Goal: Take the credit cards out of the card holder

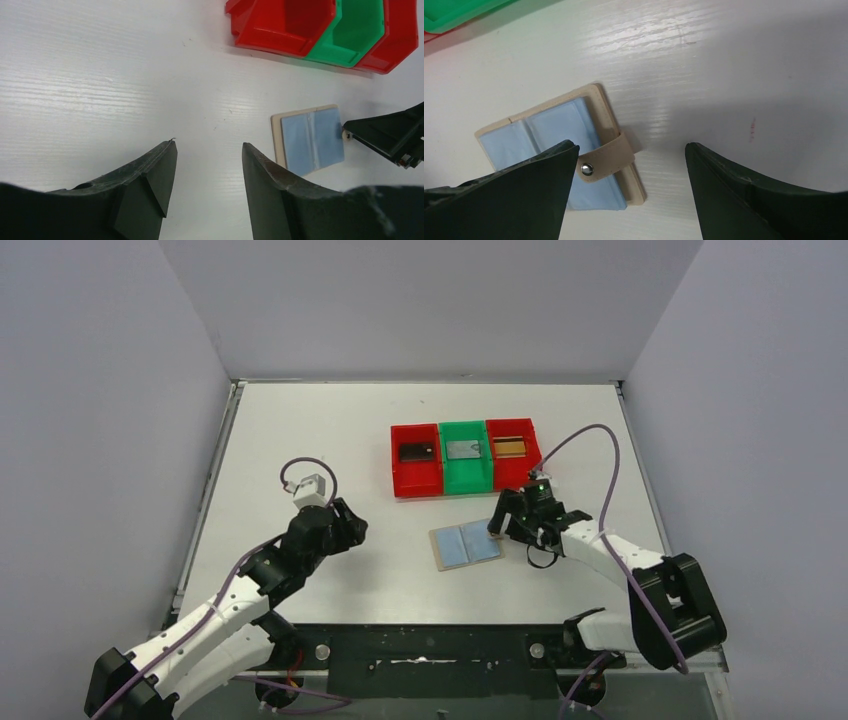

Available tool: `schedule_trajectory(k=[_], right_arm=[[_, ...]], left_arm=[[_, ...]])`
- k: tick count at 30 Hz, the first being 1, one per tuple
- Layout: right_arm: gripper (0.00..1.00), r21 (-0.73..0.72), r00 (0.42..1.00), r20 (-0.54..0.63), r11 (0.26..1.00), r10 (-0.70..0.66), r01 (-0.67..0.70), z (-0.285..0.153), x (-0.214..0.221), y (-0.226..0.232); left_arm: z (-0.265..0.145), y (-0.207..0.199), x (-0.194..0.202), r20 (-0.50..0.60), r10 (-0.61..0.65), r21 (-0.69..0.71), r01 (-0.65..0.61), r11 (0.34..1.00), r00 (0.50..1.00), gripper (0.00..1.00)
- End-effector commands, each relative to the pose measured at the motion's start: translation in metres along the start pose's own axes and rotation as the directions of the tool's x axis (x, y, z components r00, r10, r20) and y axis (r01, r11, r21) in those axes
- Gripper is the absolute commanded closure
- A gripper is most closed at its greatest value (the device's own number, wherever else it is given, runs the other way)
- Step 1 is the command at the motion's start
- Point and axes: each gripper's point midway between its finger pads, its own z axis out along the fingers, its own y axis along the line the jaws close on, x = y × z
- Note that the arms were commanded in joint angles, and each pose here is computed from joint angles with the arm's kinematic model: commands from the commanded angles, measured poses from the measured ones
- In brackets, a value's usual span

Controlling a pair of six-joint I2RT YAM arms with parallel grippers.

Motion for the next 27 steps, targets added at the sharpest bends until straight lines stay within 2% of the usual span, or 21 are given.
schedule_trajectory(k=[1,8,12,15,19,23,27], right_arm=[[0.20,-0.153,1.000,-0.031,0.988,0.001,-0.006,0.008,0.010,0.028],[0.28,-0.175,0.994,-0.072,0.982,-0.078,0.064,0.013,0.035,0.057],[0.26,-0.161,0.996,-0.015,0.983,-0.087,0.084,0.002,0.029,0.069],[0.23,-0.161,0.989,0.088,0.978,-0.122,0.135,-0.016,0.005,0.076],[0.12,-0.013,0.950,0.287,0.991,-0.126,0.136,-0.052,-0.050,0.058],[0.06,0.113,0.880,0.459,0.990,-0.124,0.080,-0.090,-0.109,0.027],[0.03,0.176,0.827,0.556,0.984,-0.086,-0.016,-0.123,-0.154,-0.006]], left_arm=[[-0.006,-0.022,-0.026,0.061,-0.019,0.061,0.016,0.998,0.998,0.47],[-0.010,-0.020,-0.032,0.081,-0.012,0.051,0.008,0.999,0.997,0.40],[-0.012,-0.019,-0.037,0.087,0.006,0.032,-0.009,0.999,0.996,0.33],[-0.015,-0.022,-0.047,0.101,0.017,0.023,-0.019,1.000,0.995,0.26],[-0.022,-0.022,-0.069,0.139,0.049,-0.039,-0.044,0.998,0.989,0.13],[-0.036,-0.015,-0.098,0.206,0.071,-0.145,-0.041,0.989,0.976,0.10],[-0.054,-0.017,-0.128,0.272,0.097,-0.192,-0.045,0.980,0.957,0.09]])
